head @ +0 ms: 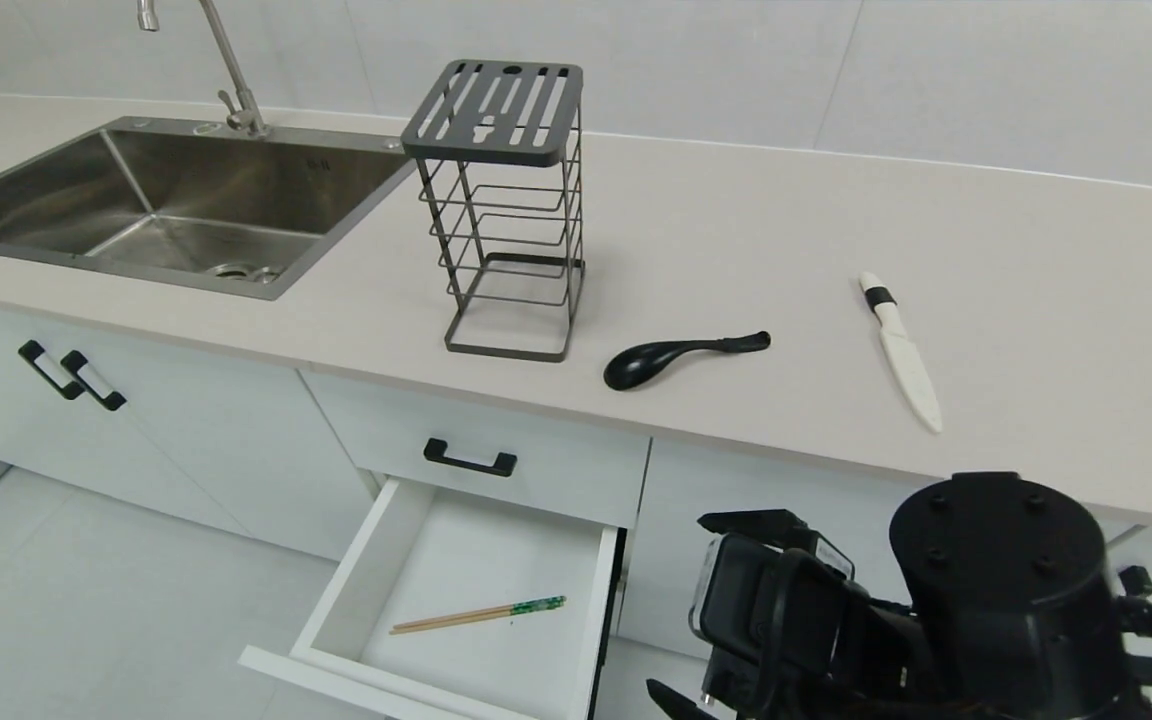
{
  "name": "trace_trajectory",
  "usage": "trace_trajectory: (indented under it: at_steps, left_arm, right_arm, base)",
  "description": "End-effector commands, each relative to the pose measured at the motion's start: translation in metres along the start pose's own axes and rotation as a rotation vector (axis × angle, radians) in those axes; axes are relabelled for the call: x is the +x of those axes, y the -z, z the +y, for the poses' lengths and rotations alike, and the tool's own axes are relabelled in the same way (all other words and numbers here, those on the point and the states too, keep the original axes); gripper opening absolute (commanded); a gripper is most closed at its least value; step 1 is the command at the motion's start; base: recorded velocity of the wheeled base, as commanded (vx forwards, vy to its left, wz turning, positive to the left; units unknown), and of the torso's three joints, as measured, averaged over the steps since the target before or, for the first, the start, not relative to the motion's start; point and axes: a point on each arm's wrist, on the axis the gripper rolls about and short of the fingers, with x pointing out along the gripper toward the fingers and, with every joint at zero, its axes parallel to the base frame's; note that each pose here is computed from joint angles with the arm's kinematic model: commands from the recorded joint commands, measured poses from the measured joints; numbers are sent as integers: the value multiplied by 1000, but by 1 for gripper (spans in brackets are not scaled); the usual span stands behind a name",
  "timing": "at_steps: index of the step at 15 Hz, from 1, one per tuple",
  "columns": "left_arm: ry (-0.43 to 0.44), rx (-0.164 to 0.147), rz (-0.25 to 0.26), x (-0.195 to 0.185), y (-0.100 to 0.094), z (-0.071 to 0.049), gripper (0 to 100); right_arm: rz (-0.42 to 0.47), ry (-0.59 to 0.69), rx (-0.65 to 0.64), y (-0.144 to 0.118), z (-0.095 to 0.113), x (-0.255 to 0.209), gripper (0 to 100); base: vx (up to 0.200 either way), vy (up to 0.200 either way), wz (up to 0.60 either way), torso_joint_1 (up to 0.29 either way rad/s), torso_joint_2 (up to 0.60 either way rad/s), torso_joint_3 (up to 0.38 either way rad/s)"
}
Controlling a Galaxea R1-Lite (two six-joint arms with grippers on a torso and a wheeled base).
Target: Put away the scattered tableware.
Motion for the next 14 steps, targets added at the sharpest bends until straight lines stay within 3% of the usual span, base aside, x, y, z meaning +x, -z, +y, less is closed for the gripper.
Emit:
trace_trajectory:
  at_steps: [1, 7, 11, 14]
  left_arm:
    - [0, 0, 0, 0, 0, 0, 100]
    - [0, 0, 1, 0, 0, 0, 100]
    - [0, 0, 1, 0, 0, 0, 100]
    - [0, 0, 1, 0, 0, 0, 100]
  right_arm:
    - [-3, 4, 1, -3, -1, 3, 100]
    - [-11, 7, 4, -13, -5, 17, 100]
    - [10, 11, 11, -16, -8, 35, 100]
    - [-19, 22, 15, -34, -12, 65, 100]
  base:
    - [0, 0, 0, 281, -535, -246]
    - [0, 0, 0, 277, -522, -250]
    - [0, 0, 0, 61, -120, -57]
    - [0, 0, 0, 0, 0, 0]
